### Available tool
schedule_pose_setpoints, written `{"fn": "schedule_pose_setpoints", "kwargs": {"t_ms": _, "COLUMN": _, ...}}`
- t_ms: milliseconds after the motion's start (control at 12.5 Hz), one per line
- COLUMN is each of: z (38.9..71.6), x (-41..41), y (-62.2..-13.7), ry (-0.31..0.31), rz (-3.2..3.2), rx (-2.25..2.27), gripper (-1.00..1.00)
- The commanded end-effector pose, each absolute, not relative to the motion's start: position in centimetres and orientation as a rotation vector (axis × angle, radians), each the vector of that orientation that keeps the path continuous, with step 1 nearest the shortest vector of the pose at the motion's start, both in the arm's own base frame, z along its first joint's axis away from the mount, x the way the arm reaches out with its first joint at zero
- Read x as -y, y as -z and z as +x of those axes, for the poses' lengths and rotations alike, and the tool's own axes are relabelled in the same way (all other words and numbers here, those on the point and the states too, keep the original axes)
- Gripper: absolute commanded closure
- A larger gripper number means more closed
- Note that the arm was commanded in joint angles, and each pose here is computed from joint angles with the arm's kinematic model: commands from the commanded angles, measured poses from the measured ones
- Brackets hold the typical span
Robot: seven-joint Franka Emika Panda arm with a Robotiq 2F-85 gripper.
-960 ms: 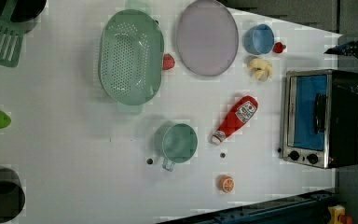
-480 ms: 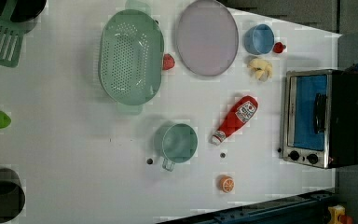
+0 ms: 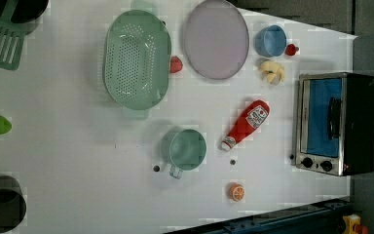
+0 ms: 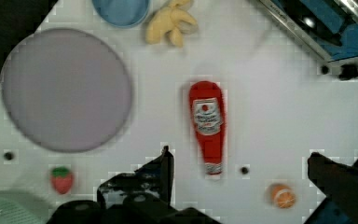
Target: Pick Ketchup from oven and place it on table.
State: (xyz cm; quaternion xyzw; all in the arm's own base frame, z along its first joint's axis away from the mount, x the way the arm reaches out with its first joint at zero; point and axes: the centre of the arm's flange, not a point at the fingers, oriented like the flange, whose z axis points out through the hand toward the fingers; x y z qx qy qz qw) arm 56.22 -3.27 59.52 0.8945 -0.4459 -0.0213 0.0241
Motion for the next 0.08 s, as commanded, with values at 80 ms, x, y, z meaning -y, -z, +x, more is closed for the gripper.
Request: {"fn": "schedule_pose_setpoints", "kwargs": {"t_ms": 80, "z": 55.81, "x": 2.88, "y": -60.40, "ry": 0.068, "rz": 2.740, "rx": 1.441, "gripper": -1.00}}
